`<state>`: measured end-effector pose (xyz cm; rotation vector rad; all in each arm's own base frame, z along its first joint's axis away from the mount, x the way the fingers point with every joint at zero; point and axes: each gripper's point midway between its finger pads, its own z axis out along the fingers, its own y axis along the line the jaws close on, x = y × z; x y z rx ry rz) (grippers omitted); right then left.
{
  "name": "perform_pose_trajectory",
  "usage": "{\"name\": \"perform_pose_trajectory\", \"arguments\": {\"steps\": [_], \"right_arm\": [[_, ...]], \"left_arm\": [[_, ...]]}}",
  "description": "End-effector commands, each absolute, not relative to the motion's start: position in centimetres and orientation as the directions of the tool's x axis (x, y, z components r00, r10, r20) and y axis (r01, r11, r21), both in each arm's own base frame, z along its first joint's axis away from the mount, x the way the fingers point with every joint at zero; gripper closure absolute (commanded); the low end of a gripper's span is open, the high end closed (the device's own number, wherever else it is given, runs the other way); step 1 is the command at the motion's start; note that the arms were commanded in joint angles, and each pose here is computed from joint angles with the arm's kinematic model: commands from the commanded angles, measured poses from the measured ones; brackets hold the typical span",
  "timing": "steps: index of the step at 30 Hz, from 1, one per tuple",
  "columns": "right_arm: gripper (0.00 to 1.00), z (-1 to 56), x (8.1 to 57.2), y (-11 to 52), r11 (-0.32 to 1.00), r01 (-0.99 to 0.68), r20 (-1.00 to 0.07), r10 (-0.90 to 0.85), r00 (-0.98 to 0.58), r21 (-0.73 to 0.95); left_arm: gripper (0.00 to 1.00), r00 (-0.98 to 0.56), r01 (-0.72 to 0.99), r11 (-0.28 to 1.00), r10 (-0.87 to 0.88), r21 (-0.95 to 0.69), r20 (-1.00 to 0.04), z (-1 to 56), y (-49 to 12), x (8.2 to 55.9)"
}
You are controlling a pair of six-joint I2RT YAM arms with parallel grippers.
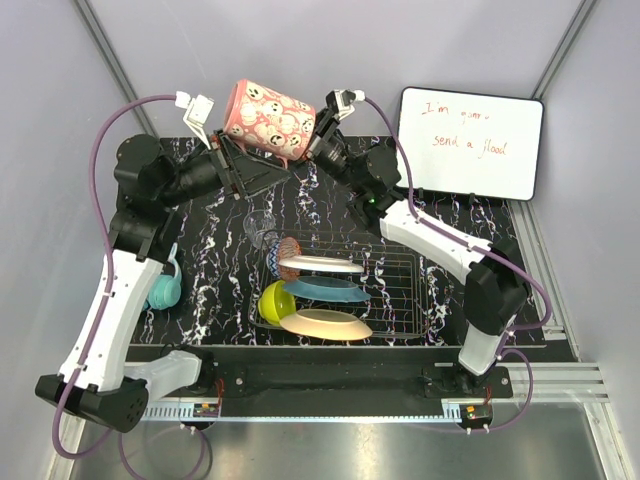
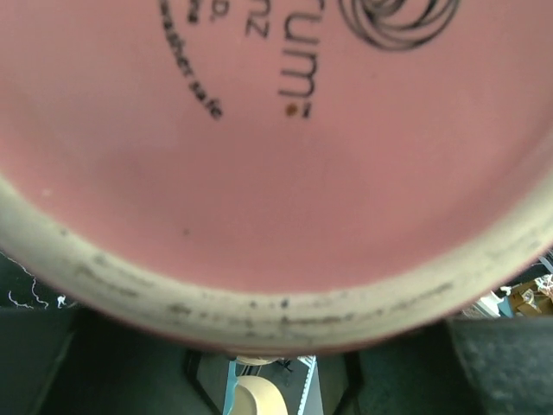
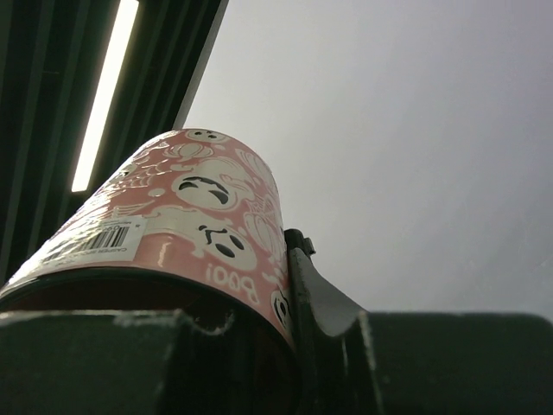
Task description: Load the mixed dishes into the dish rack
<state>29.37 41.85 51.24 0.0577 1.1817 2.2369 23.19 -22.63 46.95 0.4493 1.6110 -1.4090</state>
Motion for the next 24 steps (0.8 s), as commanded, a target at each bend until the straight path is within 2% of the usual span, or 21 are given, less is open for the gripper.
{"name": "perform_pose_trajectory", "arguments": {"steps": [1, 3, 4, 6, 12, 14, 16, 17, 19, 24], "right_arm": [[1.00, 54.6, 25.2, 42.4, -0.481, -0.556, -0.315, 0.493, -0.811, 0.678], [1.00, 53.9, 25.2, 42.7, -0.468, -0.549, -0.315, 0.488, -0.814, 0.693], [1.00, 53.8, 25.2, 42.6, -0.469, -0.547, -0.315, 0.486, -0.815, 0.693], [1.00, 53.0, 25.1, 42.8, -0.460, -0.537, -0.313, 0.477, -0.821, 0.707], [1.00, 50.7, 24.2, 42.4, -0.396, -0.539, -0.351, 0.454, -0.819, 0.744], [0.85, 50.1, 23.6, 42.0, -0.355, -0.552, -0.381, 0.447, -0.809, 0.755], [0.76, 48.4, 23.3, 41.4, -0.279, -0.563, -0.412, 0.450, -0.793, 0.778], [0.65, 47.9, 23.4, 41.0, -0.256, -0.564, -0.416, 0.457, -0.786, 0.785], [0.63, 47.0, 23.3, 40.2, -0.220, -0.568, -0.424, 0.471, -0.774, 0.793], [0.44, 46.4, 23.8, 38.7, -0.170, -0.572, -0.433, 0.494, -0.754, 0.803]], "left_arm": [[0.67, -0.471, 0.805, 0.246, -0.288, -0.540, -0.834, 48.3, -22.7, 22.5], [0.79, -0.459, 0.813, 0.242, -0.292, -0.529, -0.839, 48.7, -22.6, 22.4], [0.88, -0.459, 0.812, 0.243, -0.296, -0.531, -0.838, 48.8, -22.5, 22.5], [0.99, -0.456, 0.814, 0.241, -0.299, -0.528, -0.838, 48.9, -22.3, 22.6], [1.00, -0.452, 0.820, 0.233, -0.299, -0.524, -0.840, 49.1, -21.8, 22.3], [1.00, -0.430, 0.831, 0.237, -0.299, -0.503, -0.852, 49.5, -21.7, 22.1], [1.00, -0.402, 0.846, 0.242, -0.295, -0.475, -0.867, 50.2, -21.5, 21.7], [1.00, -0.399, 0.848, 0.242, -0.295, -0.472, -0.868, 50.3, -21.5, 21.6], [1.00, -0.391, 0.853, 0.239, -0.297, -0.464, -0.871, 50.6, -21.5, 21.5], [1.00, -0.389, 0.854, 0.239, -0.298, -0.463, -0.872, 50.5, -21.4, 21.3]]}}
